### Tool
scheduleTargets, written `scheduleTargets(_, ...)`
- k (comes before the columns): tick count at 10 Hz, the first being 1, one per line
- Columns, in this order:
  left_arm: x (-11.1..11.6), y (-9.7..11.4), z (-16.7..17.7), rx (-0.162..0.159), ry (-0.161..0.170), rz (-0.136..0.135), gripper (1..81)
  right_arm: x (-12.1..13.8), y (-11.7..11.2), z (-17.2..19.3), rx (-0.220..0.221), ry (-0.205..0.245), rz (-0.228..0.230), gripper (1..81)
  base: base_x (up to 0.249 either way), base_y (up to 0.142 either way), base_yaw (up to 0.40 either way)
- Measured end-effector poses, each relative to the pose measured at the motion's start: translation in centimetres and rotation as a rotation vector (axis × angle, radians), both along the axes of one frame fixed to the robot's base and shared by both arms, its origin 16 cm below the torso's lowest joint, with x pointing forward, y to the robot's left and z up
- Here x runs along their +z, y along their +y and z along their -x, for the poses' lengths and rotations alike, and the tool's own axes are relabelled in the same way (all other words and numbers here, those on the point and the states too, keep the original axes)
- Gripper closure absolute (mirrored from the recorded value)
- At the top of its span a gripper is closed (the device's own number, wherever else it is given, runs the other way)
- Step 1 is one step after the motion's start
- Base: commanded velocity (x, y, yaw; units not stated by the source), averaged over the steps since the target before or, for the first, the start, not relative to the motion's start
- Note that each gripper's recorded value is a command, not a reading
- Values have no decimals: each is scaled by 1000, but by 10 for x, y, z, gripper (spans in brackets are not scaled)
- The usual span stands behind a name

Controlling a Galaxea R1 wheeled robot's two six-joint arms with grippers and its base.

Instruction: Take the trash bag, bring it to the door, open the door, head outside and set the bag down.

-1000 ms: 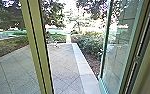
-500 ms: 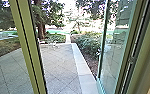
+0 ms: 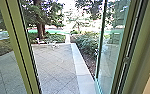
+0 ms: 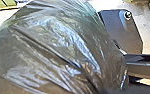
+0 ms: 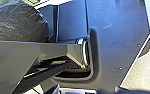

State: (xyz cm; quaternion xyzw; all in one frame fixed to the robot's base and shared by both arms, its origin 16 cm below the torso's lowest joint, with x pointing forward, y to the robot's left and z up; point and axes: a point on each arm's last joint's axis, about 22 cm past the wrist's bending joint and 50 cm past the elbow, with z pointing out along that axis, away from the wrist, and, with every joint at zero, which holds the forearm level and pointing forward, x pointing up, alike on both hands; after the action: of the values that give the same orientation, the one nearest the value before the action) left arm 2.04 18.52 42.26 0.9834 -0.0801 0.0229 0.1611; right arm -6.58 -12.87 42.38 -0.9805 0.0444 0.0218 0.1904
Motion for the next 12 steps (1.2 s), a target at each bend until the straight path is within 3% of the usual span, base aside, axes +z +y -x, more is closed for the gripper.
scheduleTargets(3,0,0,2,0,2,0,811,0,-1,0,0,0,3,10,0,-113,0)
scheduleTargets(12,1,-8,2,-4,0,10,811,-1,-1,5,8,2,6,10,0,0,0)
